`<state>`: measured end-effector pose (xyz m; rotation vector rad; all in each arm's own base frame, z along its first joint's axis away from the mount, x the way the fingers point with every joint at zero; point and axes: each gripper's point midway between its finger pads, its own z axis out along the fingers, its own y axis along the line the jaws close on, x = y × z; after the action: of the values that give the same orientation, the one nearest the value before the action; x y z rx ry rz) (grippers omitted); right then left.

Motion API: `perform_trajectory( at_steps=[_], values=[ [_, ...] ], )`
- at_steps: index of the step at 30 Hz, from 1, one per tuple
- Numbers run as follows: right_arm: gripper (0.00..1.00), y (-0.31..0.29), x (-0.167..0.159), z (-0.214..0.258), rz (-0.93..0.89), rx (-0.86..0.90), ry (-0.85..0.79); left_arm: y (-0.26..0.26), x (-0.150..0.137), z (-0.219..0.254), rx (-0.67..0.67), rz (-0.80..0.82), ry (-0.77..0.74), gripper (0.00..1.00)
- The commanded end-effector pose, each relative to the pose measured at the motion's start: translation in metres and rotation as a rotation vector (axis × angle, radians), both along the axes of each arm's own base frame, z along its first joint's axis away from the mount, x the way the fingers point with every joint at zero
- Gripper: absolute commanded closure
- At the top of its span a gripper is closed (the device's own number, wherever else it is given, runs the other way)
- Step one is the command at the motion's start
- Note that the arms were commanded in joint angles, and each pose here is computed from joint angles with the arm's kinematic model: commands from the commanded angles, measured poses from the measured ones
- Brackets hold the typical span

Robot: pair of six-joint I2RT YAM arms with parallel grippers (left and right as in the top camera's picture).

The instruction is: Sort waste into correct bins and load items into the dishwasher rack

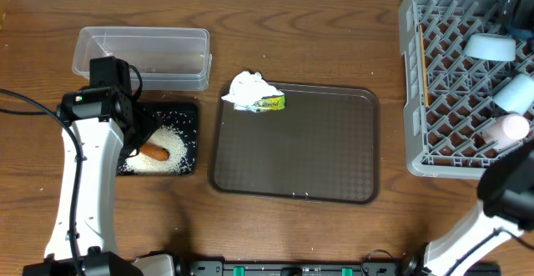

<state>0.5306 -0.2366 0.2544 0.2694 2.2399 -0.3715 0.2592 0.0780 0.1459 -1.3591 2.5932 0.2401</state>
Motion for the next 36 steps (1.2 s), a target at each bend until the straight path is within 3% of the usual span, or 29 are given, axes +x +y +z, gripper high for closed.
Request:
perform_trajectory(
  at_steps=[1,9,14,30,34,36],
  values=[
    [0.01,-0.033,0.004,-0.016,-0.115,-0.096,0.097,0.004,0.001,0.004,0.020,0.011,-0.008,0.01],
    [0.01,-0.046,0.014,-0.059,-0.095,-0.075,0.165,0.004,0.001,0.004,0.020,0.011,-0.008,0.01],
    [0.01,-0.032,0.029,-0.077,0.046,-0.007,0.147,0.004,0.001,0.004,0.020,0.011,-0.008,0.01],
    [0.04,-0.069,0.030,-0.120,-0.018,-0.026,0.179,0.004,0.001,0.004,0.020,0.011,-0.008,0.01],
    [0.09,-0.075,0.026,-0.138,-0.028,-0.010,0.209,0.004,0.001,0.004,0.020,0.011,-0.008,0.01],
    [0.20,-0.076,0.024,-0.141,-0.034,-0.005,0.212,0.004,0.001,0.004,0.020,0.011,-0.008,0.01]
  ],
)
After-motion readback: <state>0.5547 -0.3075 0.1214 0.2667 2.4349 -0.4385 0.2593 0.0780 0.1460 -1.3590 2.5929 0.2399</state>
